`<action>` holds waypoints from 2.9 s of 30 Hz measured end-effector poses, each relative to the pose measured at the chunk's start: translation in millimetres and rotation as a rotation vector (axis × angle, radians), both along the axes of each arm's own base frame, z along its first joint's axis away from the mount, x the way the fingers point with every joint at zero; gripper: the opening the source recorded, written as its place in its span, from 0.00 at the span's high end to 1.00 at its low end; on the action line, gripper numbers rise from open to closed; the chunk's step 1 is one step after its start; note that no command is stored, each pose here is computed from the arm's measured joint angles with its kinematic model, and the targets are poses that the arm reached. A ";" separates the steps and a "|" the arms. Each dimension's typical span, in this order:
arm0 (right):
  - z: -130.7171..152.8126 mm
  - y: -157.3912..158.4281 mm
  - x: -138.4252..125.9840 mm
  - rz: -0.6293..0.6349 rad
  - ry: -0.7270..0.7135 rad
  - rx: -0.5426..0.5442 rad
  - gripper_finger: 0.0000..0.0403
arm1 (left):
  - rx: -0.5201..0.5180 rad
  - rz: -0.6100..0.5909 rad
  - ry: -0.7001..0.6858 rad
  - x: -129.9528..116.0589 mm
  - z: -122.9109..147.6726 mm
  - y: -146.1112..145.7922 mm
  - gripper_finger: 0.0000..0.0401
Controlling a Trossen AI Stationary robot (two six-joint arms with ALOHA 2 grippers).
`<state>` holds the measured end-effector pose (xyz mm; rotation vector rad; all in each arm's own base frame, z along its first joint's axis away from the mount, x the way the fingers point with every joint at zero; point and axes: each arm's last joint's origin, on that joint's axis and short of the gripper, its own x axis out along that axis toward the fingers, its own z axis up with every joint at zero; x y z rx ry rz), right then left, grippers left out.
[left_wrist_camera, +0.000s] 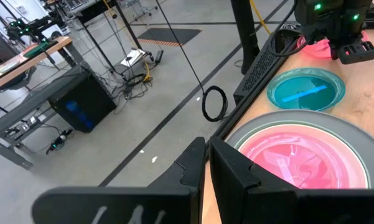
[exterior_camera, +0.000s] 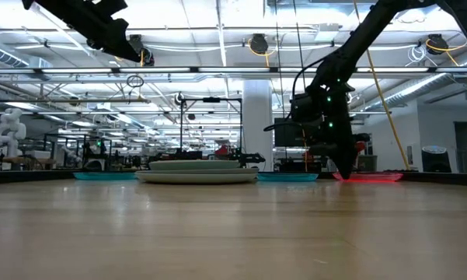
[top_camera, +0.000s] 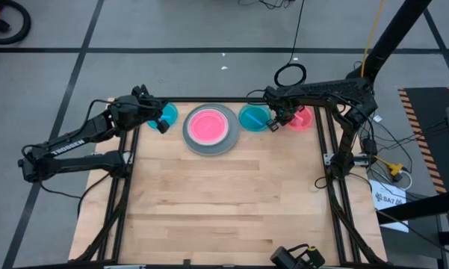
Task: Stack plastic plates
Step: Stack the pink plate on top of the pink plate
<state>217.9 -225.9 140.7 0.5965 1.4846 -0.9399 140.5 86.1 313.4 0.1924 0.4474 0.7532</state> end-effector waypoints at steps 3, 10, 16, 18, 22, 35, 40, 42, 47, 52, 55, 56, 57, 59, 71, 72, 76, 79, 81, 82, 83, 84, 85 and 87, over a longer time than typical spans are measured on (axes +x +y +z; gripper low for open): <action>0.0 0.0 0.0 0.000 -0.001 0.001 0.98 | 0.000 0.000 0.000 0.0 0.0 0.0 0.92; 0.1 3.5 -0.7 0.007 0.020 0.025 0.97 | -0.001 0.000 0.000 -0.1 -0.1 0.0 0.92; 13.1 14.3 1.1 0.038 0.017 0.028 0.97 | -0.002 0.001 -0.001 -0.1 -0.1 -0.1 0.92; 20.7 18.4 2.8 0.050 -0.002 0.010 0.97 | -0.002 0.001 -0.001 -0.1 -0.1 0.0 0.92; 35.5 27.9 6.7 0.087 -0.039 -0.025 0.99 | -0.002 0.001 -0.002 -0.1 0.0 0.0 0.92; 84.6 71.7 22.3 0.241 -0.205 -0.155 0.99 | 0.000 0.001 -0.004 0.1 0.3 0.0 0.92; 104.0 90.6 40.4 0.374 -0.363 -0.266 0.99 | 0.003 0.000 -0.007 0.2 0.7 0.0 0.92; 108.8 97.7 51.9 0.440 -0.432 -0.314 0.99 | 0.004 0.000 -0.007 0.2 0.7 0.1 0.92; 120.1 112.6 82.8 0.615 -0.585 -0.378 0.99 | 0.007 0.000 -0.013 0.4 1.3 0.2 0.92; 132.0 122.6 116.8 0.764 -0.610 -0.421 1.00 | 0.016 -0.001 -0.030 1.0 3.0 0.3 0.92; 133.1 124.3 139.7 0.846 -0.579 -0.421 1.00 | 0.016 -0.001 -0.029 1.0 3.0 0.4 0.92; 131.4 124.4 146.8 0.882 -0.555 -0.414 1.00 | 0.018 -0.002 -0.028 1.1 3.0 0.4 0.92; 129.2 124.4 154.0 0.921 -0.527 -0.407 1.00 | 0.018 -0.002 -0.027 1.0 3.0 0.4 0.92; 125.5 122.9 167.6 0.993 -0.475 -0.395 1.00 | 0.018 -0.002 -0.026 1.0 2.9 0.3 0.92; 91.8 126.0 222.7 1.442 -0.192 -0.308 1.00 | 0.020 -0.005 -0.013 0.8 2.2 0.2 0.92; 89.0 125.8 225.5 1.463 -0.179 -0.302 1.00 | 0.020 -0.005 -0.012 0.8 2.2 0.2 0.92; 78.5 124.4 233.2 1.500 -0.151 -0.285 1.00 | 0.019 -0.005 -0.012 0.8 2.1 0.2 0.92; 72.5 123.8 235.0 1.512 -0.138 -0.275 1.00 | 0.019 -0.005 -0.011 0.8 2.1 0.2 0.92; 67.7 123.6 236.1 1.512 -0.131 -0.265 1.00 | 0.019 -0.005 -0.011 0.8 2.1 0.2 0.92; 66.2 123.5 236.5 1.513 -0.129 -0.262 1.00 | 0.019 -0.005 -0.011 0.8 2.1 0.2 0.92; 65.5 123.5 236.5 1.513 -0.128 -0.260 1.00 | 0.019 -0.005 -0.011 0.8 2.1 0.2 0.92; 65.0 123.5 236.6 1.514 -0.127 -0.258 1.00 | 0.019 -0.005 -0.011 0.8 2.1 0.2 0.92; 64.1 123.4 237.1 1.514 -0.127 -0.258 1.00 | 0.019 -0.005 -0.011 0.8 2.1 0.2 0.92; 63.5 123.3 237.5 1.518 -0.126 -0.261 1.00 | 0.020 -0.005 -0.011 0.8 2.1 0.2 0.92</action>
